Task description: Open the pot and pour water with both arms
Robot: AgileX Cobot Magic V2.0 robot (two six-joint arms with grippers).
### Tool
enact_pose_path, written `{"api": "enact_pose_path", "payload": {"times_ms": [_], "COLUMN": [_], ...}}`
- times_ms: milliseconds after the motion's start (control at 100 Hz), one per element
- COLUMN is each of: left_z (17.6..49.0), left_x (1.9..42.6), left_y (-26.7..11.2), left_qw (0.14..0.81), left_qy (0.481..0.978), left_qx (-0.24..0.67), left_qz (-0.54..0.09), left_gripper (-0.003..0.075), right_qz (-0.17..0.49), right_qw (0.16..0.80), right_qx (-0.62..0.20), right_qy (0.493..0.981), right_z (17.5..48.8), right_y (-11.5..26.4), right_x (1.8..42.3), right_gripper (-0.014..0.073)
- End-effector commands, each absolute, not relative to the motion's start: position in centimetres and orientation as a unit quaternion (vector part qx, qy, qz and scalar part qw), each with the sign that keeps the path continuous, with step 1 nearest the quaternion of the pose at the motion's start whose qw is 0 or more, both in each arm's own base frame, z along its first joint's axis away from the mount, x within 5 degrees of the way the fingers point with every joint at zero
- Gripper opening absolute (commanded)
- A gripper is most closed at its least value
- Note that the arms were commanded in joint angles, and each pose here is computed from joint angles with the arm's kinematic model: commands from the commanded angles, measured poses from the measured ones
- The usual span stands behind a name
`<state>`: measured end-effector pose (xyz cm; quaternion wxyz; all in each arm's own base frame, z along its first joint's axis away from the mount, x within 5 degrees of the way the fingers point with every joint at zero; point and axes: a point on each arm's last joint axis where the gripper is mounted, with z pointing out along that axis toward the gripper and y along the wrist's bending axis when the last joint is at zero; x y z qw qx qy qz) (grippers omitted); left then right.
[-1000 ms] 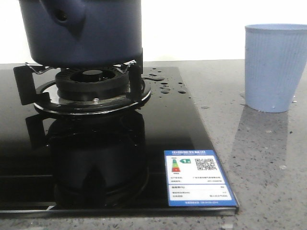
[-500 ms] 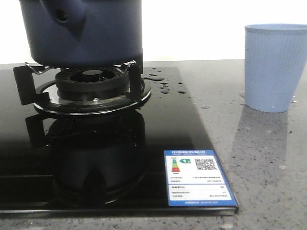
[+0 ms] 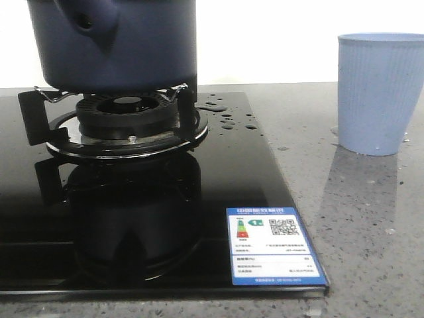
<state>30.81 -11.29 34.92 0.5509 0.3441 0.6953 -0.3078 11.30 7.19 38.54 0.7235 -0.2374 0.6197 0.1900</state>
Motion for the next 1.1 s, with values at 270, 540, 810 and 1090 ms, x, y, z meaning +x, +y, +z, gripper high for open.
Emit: {"api": "enact_pose_path", "payload": {"times_ms": [270, 540, 810, 1090], "left_z": [37.0, 37.4, 42.7, 46.0], "left_x": [30.5, 30.3, 26.0, 14.1], "left_y": [-11.6, -11.6, -9.2, -6.4], "left_qw": [0.575, 0.581, 0.639, 0.734], "left_qy": [0.666, 0.664, 0.632, 0.586], "left_qx": [0.326, 0.323, 0.289, 0.271], "left_qz": [-0.345, -0.344, -0.330, -0.212], "left_gripper": [0.0335, 0.0622, 0.0347, 0.0048], "right_qz": [0.197, 0.198, 0.196, 0.138], "right_qw": [0.732, 0.731, 0.738, 0.798], "right_qx": [-0.242, -0.242, -0.242, -0.261], "right_qy": [0.606, 0.606, 0.599, 0.525], "right_z": [39.5, 39.5, 39.7, 41.2], "right_y": [7.2, 7.2, 7.0, 4.7], "right_x": [11.0, 11.0, 10.6, 6.1], "right_gripper": [-0.0069, -0.0069, -0.0069, -0.0064]}}
